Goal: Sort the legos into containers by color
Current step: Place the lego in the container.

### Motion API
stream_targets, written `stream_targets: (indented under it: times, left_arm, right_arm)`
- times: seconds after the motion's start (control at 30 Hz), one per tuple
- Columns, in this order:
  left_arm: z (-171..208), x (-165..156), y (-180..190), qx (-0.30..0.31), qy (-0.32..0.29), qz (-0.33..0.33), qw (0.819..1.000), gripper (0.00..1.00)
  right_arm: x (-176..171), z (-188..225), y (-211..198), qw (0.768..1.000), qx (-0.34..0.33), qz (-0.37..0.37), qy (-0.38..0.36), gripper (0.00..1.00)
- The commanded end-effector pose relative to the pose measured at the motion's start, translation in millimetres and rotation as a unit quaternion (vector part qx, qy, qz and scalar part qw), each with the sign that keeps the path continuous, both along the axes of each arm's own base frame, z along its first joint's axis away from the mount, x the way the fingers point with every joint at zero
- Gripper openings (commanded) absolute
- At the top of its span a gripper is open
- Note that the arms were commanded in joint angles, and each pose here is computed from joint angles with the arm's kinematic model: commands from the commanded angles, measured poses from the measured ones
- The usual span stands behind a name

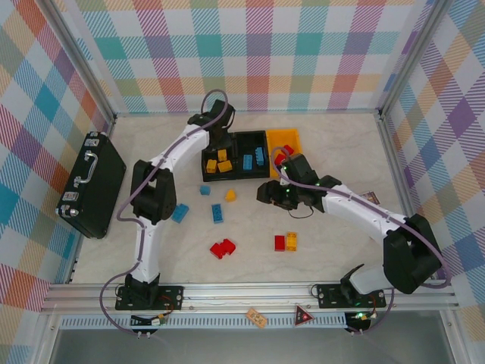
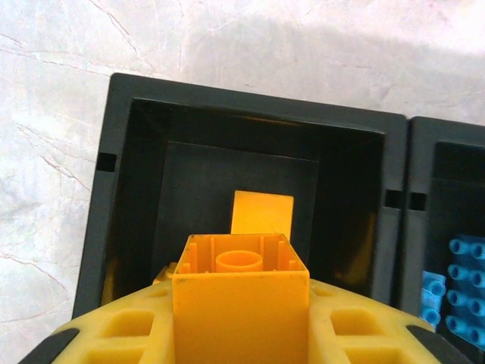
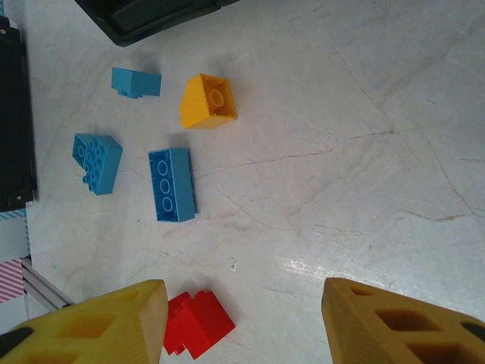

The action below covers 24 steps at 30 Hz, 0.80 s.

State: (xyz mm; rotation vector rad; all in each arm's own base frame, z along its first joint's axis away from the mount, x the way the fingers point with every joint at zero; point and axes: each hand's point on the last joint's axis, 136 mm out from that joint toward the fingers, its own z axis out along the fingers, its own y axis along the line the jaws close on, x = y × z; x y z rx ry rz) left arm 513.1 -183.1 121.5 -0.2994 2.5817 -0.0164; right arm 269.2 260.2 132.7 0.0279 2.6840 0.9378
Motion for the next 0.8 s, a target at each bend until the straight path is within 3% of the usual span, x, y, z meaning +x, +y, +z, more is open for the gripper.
stream_targets:
  times: [0.0,0.3,0.5,0.77]
  left_arm:
    - [-8,4,13,0.032,0.012,0.005,0.999,0.30]
    - [-23,11,23,0.074,0.016,0.012,0.997,0.37]
    - [-20,11,23,0.073,0.013,0.013,0.997,0.52]
    - [2,3,9,0.060,-0.002,-0.004,0.998,0.52]
  right_arm:
    - [2,6,8,1.000,0.010,0.009,-0.003,0.56]
    - [2,1,7,1.000,0.007,0.007,0.002,0.56]
    - [1,-1,8,1.000,0.009,0.006,0.006,0.56]
    - [1,0,6,1.000,0.007,0.006,0.002,0.56]
